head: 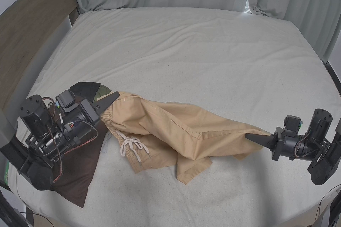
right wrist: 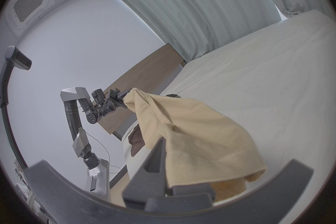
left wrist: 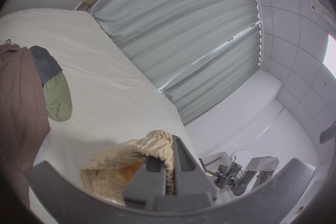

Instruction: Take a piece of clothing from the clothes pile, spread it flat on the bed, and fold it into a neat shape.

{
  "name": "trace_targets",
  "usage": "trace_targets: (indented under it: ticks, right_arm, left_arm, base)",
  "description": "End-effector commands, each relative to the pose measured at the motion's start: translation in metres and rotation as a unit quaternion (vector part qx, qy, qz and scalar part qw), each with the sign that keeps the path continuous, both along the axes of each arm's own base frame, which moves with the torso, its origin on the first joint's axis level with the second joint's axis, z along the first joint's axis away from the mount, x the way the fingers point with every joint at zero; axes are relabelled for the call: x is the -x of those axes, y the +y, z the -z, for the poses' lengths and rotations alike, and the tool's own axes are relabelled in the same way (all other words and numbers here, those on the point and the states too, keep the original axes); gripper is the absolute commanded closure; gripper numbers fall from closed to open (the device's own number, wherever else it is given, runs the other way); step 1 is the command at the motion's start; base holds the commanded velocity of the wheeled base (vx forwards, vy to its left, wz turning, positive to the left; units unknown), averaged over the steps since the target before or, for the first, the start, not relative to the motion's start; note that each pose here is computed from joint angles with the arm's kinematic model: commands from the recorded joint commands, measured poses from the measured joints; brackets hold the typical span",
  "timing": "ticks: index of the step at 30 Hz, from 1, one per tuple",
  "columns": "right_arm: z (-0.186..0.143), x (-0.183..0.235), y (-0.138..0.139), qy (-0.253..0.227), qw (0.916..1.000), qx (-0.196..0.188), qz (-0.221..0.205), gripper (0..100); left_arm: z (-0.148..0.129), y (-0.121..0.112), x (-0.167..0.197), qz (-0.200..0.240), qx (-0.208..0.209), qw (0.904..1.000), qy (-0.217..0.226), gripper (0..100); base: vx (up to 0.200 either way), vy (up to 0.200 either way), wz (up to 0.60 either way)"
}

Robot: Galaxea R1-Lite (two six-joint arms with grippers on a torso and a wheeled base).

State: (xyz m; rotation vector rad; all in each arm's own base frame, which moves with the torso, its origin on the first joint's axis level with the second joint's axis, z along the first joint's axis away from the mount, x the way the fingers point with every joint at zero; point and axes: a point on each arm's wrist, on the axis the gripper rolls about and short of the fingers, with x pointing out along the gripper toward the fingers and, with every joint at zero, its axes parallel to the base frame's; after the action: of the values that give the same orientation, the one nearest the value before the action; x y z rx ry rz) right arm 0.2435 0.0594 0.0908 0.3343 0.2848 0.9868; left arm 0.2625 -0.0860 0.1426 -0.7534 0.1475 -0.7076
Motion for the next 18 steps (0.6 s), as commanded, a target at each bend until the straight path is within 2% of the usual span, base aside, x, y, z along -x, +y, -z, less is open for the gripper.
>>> trace_targets:
  ticks: [1, 8, 18]
  right_arm:
    - [-0.008, 0.003, 0.0, -0.016, 0.9999, -0.004, -0.001, 100]
    - [-0.019, 0.007, -0.001, -0.015, 0.9997, -0.022, 0.002, 100]
    - [-0.019, 0.006, -0.003, -0.015, 0.9996, -0.022, 0.006, 100]
  left_arm:
    - [-0.011, 0.009, 0.014, 0.005, 0.002, 0.9999, -0.016, 100]
    - [-0.011, 0.011, 0.019, 0.013, 0.001, 0.9998, -0.013, 100]
    - [0.0, 0.009, 0.011, 0.005, -0.03, 0.9994, -0.017, 100]
  base:
    - [0.0, 0.0, 0.0]
    - [0.0, 0.0, 0.0]
    - [0.0, 0.0, 0.0]
